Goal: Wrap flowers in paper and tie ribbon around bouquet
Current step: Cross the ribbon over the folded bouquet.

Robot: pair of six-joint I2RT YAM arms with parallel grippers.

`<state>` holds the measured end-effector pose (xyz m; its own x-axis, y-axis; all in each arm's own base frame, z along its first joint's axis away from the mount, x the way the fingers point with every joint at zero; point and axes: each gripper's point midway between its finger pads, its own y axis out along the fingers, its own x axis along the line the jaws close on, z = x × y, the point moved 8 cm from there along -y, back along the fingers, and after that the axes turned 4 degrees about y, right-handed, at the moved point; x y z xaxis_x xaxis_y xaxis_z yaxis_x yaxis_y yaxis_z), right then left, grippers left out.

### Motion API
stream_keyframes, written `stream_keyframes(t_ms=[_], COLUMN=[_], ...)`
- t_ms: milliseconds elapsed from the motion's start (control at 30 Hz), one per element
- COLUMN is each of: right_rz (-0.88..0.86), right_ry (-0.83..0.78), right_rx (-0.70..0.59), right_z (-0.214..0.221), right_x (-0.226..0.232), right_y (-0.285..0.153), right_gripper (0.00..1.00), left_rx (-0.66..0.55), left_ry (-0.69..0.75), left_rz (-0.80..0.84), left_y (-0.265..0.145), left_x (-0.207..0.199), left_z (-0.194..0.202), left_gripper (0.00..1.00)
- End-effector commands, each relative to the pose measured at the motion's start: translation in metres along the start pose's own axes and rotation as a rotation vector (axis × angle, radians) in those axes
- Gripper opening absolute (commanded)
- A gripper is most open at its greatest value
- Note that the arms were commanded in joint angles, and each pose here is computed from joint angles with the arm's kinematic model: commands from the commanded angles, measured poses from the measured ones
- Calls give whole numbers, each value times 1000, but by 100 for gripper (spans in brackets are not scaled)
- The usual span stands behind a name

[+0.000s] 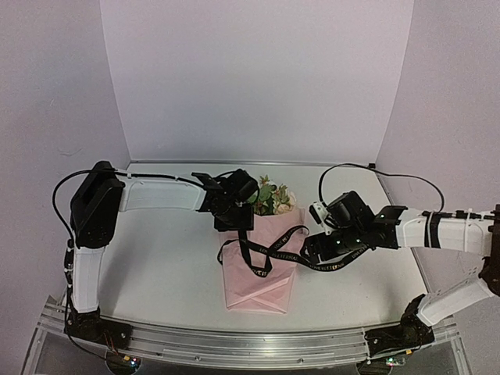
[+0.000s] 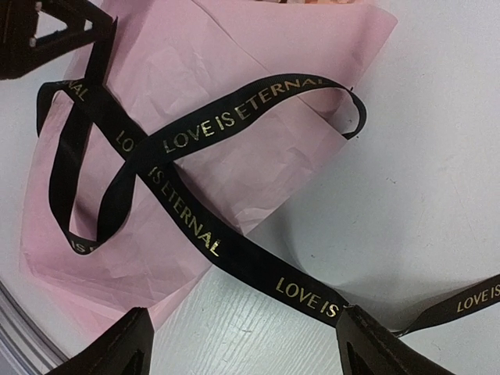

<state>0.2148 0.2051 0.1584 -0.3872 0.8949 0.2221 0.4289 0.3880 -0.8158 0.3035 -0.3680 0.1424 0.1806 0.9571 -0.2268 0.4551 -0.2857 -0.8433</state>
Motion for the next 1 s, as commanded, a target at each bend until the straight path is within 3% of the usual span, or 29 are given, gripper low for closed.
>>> stream_keyframes(t_ms=[0,267,633,967], right_rz=[3,14,17,-141], right_ry=[17,20,3,-185], right_rx=[-26,-22,-18,-23], right_z=[-1,3,5,-2], right_x=[-2,-5,-6,13], right_y=[-8,-4,0,22], right_gripper=[83,83,83,83], left_rx=[56,81,7,-131], left_ry=[-22,-5,-3,-19], left_rz=[8,-68,-65,-66], left_y=[4,19,14,-24], left_x=[-9,-3,-7,5], left_z=[-1,8,-4,-32], left_gripper=[57,50,2,0])
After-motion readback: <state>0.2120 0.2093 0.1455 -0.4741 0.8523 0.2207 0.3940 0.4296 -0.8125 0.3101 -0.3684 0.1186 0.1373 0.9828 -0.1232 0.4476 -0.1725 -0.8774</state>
